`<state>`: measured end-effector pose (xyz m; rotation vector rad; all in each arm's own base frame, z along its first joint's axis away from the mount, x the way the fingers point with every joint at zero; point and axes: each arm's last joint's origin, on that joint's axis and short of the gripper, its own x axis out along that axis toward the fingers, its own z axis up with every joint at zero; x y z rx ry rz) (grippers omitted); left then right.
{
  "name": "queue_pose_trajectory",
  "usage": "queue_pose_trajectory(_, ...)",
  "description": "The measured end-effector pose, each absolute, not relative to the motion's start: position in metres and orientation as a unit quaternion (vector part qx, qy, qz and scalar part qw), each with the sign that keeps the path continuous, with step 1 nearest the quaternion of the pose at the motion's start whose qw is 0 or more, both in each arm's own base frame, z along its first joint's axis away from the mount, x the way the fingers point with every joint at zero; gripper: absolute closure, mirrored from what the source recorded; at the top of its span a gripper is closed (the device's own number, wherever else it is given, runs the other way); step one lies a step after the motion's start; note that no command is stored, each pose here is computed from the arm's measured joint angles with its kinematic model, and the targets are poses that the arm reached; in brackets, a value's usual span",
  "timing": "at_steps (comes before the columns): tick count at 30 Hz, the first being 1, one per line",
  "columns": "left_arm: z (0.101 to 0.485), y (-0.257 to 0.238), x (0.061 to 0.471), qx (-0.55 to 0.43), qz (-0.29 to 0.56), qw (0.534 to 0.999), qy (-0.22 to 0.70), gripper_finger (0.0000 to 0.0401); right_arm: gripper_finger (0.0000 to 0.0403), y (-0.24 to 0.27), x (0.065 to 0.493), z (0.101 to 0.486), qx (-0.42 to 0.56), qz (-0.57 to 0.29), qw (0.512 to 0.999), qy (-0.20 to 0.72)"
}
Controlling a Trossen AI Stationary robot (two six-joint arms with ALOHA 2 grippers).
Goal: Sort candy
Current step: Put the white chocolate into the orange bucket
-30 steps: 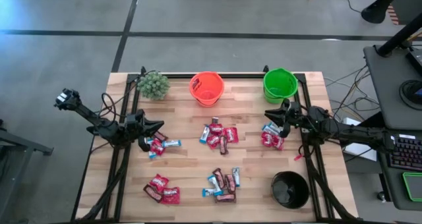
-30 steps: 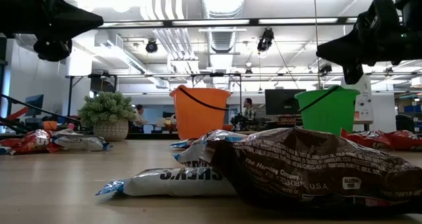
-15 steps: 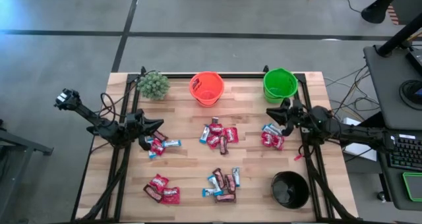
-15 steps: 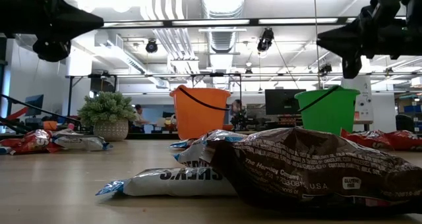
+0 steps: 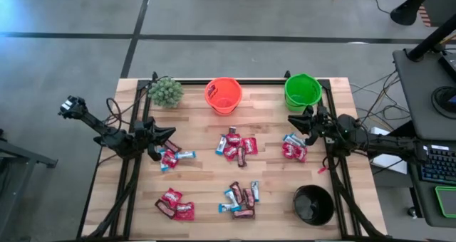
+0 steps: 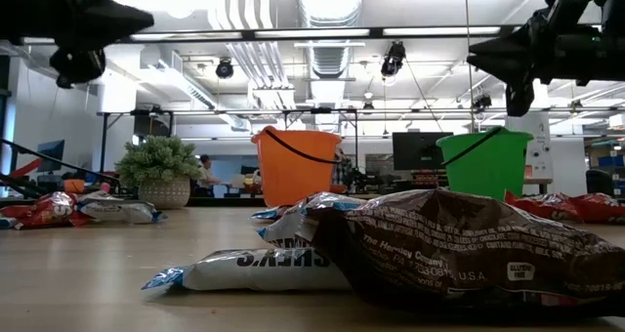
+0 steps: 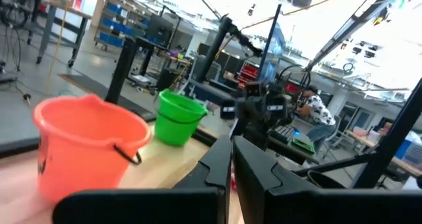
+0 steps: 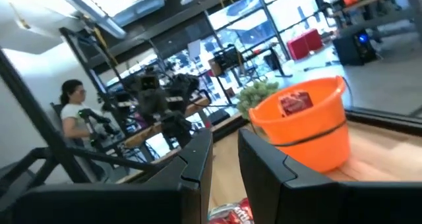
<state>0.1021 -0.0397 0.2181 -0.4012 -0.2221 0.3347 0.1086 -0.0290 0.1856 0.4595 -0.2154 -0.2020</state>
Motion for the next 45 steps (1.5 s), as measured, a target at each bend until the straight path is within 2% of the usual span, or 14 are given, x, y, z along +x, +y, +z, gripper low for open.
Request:
queue_pose_trajectory(7, 0.262, -0.041, 0.105, -0.137, 0.199, 0.967, -0.087, 0.0401, 0.0337, -0.032, 0.116, 0.207, 0.230, -0.115, 0.962, -0.097)
queue_pose_trajectory(15, 0.320, -0.043, 0.109, -0.094, 0.206, 0.974, -0.024, 0.0401, 0.0337, -0.038, 0.137, 0.256, 0.176, -0.143, 0.973, 0.044)
queue_pose_trajectory(20, 0.359, -0.046, 0.113, -0.086, 0.206, 0.975, -0.021, 0.0401, 0.0337, -0.040, 0.149, 0.287, 0.160, -0.130, 0.974, 0.091)
queue_pose_trajectory(25, 0.388, -0.049, 0.117, -0.072, 0.202, 0.977, -0.004, 0.0375, 0.0337, -0.041, 0.162, 0.307, 0.158, -0.095, 0.974, 0.128)
queue_pose_trajectory(35, 0.419, -0.057, 0.130, -0.056, 0.205, 0.977, 0.018, 0.0294, 0.0337, -0.045, 0.189, 0.314, 0.147, -0.044, 0.969, 0.194)
queue_pose_trajectory(45, 0.433, -0.063, 0.139, -0.027, 0.210, 0.976, 0.048, 0.0286, 0.0337, -0.048, 0.212, 0.338, 0.145, 0.010, 0.961, 0.234)
